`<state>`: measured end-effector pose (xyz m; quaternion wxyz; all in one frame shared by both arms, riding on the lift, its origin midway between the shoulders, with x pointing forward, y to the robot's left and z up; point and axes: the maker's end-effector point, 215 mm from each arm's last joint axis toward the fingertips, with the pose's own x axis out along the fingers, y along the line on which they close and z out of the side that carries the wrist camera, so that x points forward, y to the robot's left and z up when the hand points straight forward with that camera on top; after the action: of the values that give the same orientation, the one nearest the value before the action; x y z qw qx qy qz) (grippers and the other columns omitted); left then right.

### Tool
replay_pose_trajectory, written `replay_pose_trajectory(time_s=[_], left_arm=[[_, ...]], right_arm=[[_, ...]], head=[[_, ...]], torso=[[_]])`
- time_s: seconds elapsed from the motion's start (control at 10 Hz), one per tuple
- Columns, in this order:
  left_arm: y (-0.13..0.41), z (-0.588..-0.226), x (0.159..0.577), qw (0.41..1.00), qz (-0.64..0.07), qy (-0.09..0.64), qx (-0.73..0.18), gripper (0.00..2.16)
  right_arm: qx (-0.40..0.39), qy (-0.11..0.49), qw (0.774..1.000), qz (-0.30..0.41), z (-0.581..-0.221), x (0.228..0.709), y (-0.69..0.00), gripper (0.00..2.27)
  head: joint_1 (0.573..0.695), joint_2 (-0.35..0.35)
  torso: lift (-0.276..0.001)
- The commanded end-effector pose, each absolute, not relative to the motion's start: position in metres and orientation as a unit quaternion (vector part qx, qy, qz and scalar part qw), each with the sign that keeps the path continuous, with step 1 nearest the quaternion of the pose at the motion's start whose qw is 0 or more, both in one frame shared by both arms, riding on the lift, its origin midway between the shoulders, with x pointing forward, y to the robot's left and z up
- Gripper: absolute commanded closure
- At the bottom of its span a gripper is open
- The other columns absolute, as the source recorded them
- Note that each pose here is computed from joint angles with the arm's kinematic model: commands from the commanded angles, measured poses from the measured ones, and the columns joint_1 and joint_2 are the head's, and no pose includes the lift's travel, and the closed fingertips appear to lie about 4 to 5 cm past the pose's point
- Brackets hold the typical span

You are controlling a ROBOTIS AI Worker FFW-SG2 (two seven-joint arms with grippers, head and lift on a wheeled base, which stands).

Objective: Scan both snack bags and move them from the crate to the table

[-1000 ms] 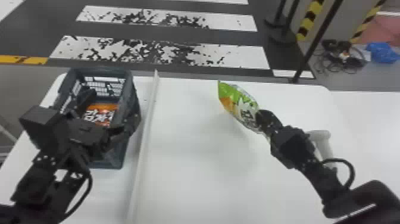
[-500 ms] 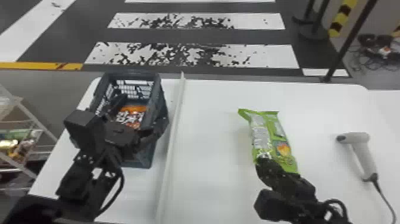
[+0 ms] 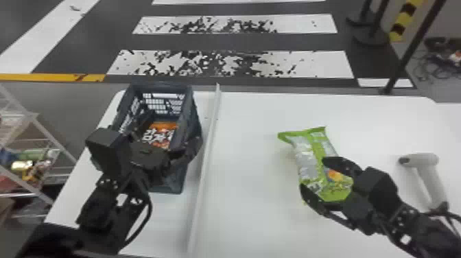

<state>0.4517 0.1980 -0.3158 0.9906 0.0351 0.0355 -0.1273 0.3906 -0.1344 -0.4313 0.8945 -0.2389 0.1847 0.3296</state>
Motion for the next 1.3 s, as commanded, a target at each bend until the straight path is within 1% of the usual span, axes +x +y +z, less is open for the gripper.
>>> replay_pose_trajectory(time_s=[0.0,0.1,0.2,0.3,0.4,0.5,0.8,1.0,1.2], left_arm=[[0.198,-0.316,0.451,0.991,-0.127,0.036,0.035,0.08],[0.198,-0.316,0.451,0.991,-0.127,0.036,0.035,0.08],[0.197,-0.316,0.451,0.99,-0.129,0.036,0.035,0.08],[0.197,-0.316,0.451,0.991,-0.128,0.036,0.035,0.08],[0.197,-0.316,0.451,0.991,-0.128,0.036,0.034,0.08],[0.197,-0.315,0.451,0.991,-0.127,0.034,0.034,0.08],[0.197,-0.305,0.449,0.991,-0.127,0.017,0.033,0.08],[0.197,-0.309,0.444,0.992,-0.124,0.023,0.03,0.08],[0.197,-0.312,0.434,0.992,-0.117,0.034,0.027,0.08]], right_arm=[[-0.145,0.185,0.912,0.337,-0.412,0.397,-0.141,0.05],[-0.084,0.184,0.914,0.351,-0.399,0.397,-0.141,0.07],[-0.044,0.18,0.918,0.351,-0.389,0.402,-0.144,0.16],[-0.031,0.17,0.923,0.343,-0.379,0.41,-0.148,0.64],[-0.025,0.163,0.925,0.342,-0.374,0.417,-0.146,1.63],[-0.018,0.159,0.928,0.338,-0.373,0.424,-0.146,2.19],[-0.019,0.151,0.917,0.369,-0.389,0.442,-0.123,2.19],[-0.025,0.142,0.904,0.403,-0.401,0.464,-0.101,2.19],[-0.036,0.152,0.892,0.425,-0.42,0.49,-0.083,2.19]], head=[[0.695,0.085],[0.695,0.086],[0.695,0.084],[0.695,0.079],[0.695,0.074],[0.695,0.067],[0.695,0.077],[0.695,0.095],[0.695,0.121]], torso=[[-0.088],[-0.088],[-0.088],[-0.088],[-0.088],[-0.088],[-0.088],[-0.088],[-0.088]])
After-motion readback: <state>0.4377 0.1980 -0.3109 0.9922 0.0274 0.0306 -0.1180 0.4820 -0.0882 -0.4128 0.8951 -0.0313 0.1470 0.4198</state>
